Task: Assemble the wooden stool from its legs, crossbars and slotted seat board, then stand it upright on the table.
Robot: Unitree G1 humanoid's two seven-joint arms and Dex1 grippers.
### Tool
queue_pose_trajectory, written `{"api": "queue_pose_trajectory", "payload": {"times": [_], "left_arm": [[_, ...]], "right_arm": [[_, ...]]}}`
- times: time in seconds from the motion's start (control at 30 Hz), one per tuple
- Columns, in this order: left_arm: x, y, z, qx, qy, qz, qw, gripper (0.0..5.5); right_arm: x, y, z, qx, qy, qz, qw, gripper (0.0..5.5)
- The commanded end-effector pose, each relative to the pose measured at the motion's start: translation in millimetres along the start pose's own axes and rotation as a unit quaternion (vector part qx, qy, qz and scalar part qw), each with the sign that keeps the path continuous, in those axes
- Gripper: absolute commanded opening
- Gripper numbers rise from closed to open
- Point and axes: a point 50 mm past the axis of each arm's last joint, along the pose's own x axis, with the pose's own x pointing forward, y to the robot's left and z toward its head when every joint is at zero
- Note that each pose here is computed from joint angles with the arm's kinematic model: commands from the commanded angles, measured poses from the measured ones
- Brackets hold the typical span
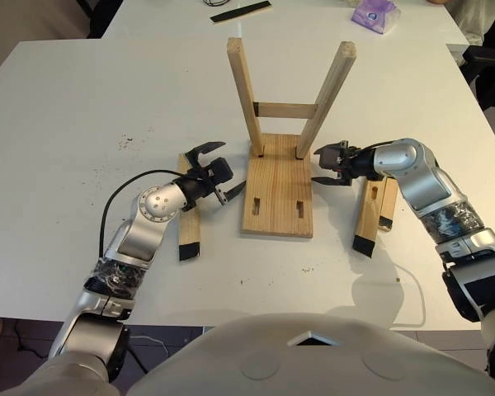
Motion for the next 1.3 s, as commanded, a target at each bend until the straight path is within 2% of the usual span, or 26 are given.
{"api": "queue_pose_trajectory", "payload": {"times": [0.03,0.43,0.57,0.67,0.7,0.8,0.83,0.9,1.0,1.3], "left_arm": [[-10.3,4.3,6.4,-0.003,-0.011,-0.008,1.0,5.4],[-23.1,9.2,12.8,-0.025,-0.012,0.004,1.0,5.4],[-26.8,11.6,12.0,-0.03,-0.009,0.023,0.999,5.4],[-38.0,10.6,8.1,-0.031,0.003,0.046,0.998,5.4],[-43.3,7.7,5.2,-0.033,0.011,0.054,0.998,5.4],[-62.4,-8.0,-7.0,-0.035,0.049,0.072,0.996,5.4],[-69.1,-15.0,-11.5,-0.036,0.065,0.08,0.994,5.4],[-78.4,-28.4,-18.1,-0.048,0.086,0.094,0.991,5.4],[-82.0,-46.8,-22.5,-0.061,0.103,0.107,0.987,5.4],[-65.5,-66.0,-10.1,-0.087,0.088,0.142,0.982,5.4]], "right_arm": [[13.6,30.9,-1.7,0.02,0.0,0.081,0.997,3.28],[-17.4,7.6,-5.4,0.031,0.002,0.039,0.999,3.28],[-45.3,1.9,-10.5,0.038,0.005,0.002,0.999,3.28],[-81.5,-0.5,-15.7,0.091,-0.004,-0.065,0.994,3.28],[-90.3,-2.2,-16.3,0.113,-0.008,-0.09,0.989,3.46],[-121.4,-4.7,-22.2,0.224,-0.002,-0.185,0.957,3.9],[-130.5,0.1,-26.7,0.254,0.015,-0.202,0.946,4.07],[-140.9,16.8,-33.4,0.3,0.051,-0.192,0.933,4.07],[-141.9,34.4,-34.5,0.351,0.065,-0.124,0.926,4.07],[-141.4,21.5,-45.8,0.374,0.116,-0.12,0.912,4.07]]}}
